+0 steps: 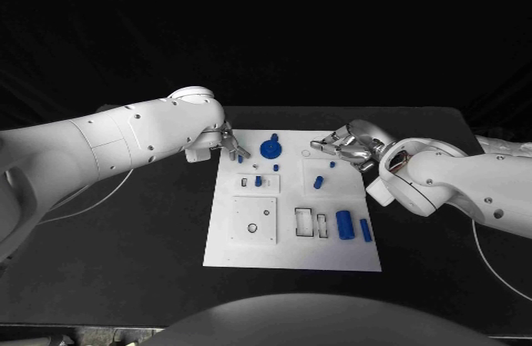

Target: Assemble the parts on the task board

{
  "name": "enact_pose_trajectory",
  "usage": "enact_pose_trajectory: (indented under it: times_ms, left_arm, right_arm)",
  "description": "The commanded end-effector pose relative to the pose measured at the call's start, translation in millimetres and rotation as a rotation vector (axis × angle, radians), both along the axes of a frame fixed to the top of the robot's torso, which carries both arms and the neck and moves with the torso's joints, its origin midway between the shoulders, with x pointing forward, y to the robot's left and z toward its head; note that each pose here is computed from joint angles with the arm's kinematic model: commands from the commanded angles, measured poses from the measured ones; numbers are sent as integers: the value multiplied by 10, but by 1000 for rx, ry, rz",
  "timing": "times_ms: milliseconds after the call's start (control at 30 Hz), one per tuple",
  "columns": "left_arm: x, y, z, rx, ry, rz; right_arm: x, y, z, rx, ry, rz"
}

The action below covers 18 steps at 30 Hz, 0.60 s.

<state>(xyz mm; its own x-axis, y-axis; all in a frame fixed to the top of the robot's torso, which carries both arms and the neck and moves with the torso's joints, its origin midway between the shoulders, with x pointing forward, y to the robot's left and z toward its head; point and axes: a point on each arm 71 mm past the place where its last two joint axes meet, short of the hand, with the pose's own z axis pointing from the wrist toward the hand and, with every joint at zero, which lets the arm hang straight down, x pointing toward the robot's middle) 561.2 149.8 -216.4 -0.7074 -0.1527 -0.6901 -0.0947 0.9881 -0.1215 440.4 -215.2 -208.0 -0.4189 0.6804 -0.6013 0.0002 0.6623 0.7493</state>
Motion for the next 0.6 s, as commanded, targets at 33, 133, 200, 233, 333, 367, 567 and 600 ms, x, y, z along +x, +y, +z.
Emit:
enact_pose_trajectory:
  times_ms: [33,133,200,233,333,367,567,600]
  left_arm:
    - [-10,-33,-6,-4,15,-23]
    - [-15,-40,-9,-4,21,-26]
    - [-18,-44,-10,-4,24,-28]
    - [-19,-46,-11,-5,25,-28]
    - [-25,-47,-12,-6,26,-29]
    - [-26,-46,-12,-6,26,-29]
    - [-30,-43,-13,-7,27,-28]
    - [-31,-42,-13,-6,28,-27]
  right_arm:
    - [-5,11,-6,-7,3,12]
    - [-4,10,-6,-7,3,11]
    - [-4,10,-7,-8,3,11]
    - [-4,10,-7,-8,4,12]
    - [-6,14,-7,-8,5,12]
    - [-6,14,-8,-9,5,12]
    - [-8,15,-9,-10,7,12]
    - [-8,15,-9,-10,7,12]
